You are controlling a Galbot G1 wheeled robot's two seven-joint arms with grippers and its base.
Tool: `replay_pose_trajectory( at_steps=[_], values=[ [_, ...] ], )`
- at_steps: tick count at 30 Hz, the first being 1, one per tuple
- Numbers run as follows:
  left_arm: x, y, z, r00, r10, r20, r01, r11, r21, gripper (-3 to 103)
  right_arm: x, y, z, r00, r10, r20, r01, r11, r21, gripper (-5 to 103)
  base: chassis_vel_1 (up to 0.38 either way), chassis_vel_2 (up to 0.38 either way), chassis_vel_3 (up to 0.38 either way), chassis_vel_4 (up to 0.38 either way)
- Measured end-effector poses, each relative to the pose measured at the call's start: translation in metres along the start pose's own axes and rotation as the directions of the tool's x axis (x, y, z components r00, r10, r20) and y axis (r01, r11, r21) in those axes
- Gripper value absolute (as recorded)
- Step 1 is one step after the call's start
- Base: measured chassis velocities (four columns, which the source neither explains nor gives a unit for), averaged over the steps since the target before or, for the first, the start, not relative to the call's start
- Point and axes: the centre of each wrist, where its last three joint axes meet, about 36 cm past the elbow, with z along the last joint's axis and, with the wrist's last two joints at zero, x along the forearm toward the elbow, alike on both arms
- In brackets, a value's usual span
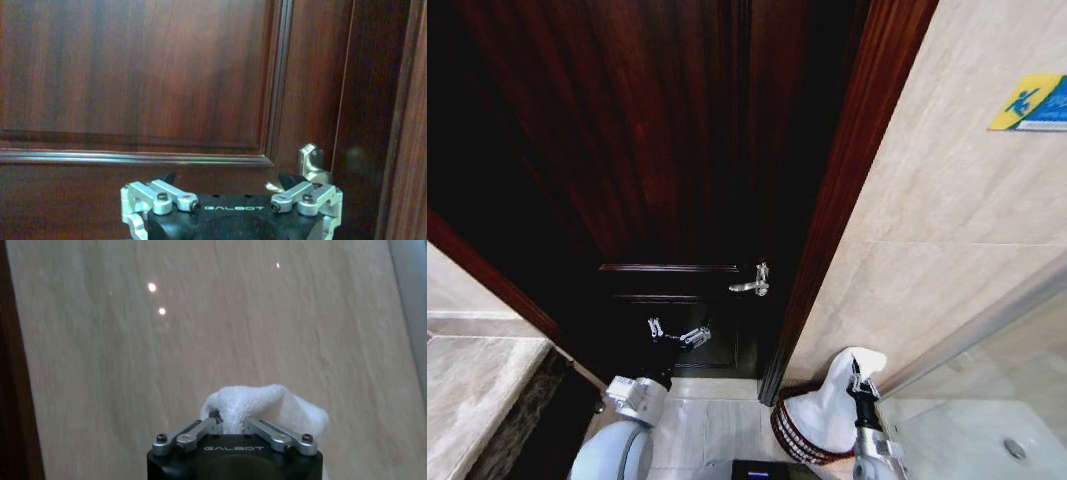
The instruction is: Discard the used towel into the hamper.
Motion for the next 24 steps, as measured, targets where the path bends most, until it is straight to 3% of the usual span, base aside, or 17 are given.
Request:
replay_pose_trajectory(
  at_steps=[6,13,24],
  values=[
    [0.0,0.0,0.0,1.0,0.0,0.0,0.0,1.0,0.0,100,0.01,-0.003,0.019,0.998,0.025,-0.064,-0.025,1.0,0.003,5,0.023,-0.02,-0.02,0.028],
    [0.0,0.0,0.0,1.0,0.0,0.0,0.0,1.0,0.0,100,0.028,-0.02,0.035,0.987,0.042,-0.158,-0.032,0.997,0.066,5,0.0,0.0,0.0,0.0],
    [0.0,0.0,0.0,1.0,0.0,0.0,0.0,1.0,0.0,100,0.035,-0.02,0.06,0.967,0.081,-0.242,-0.059,0.994,0.097,5,0.0,0.0,0.0,0.0]
  ],
)
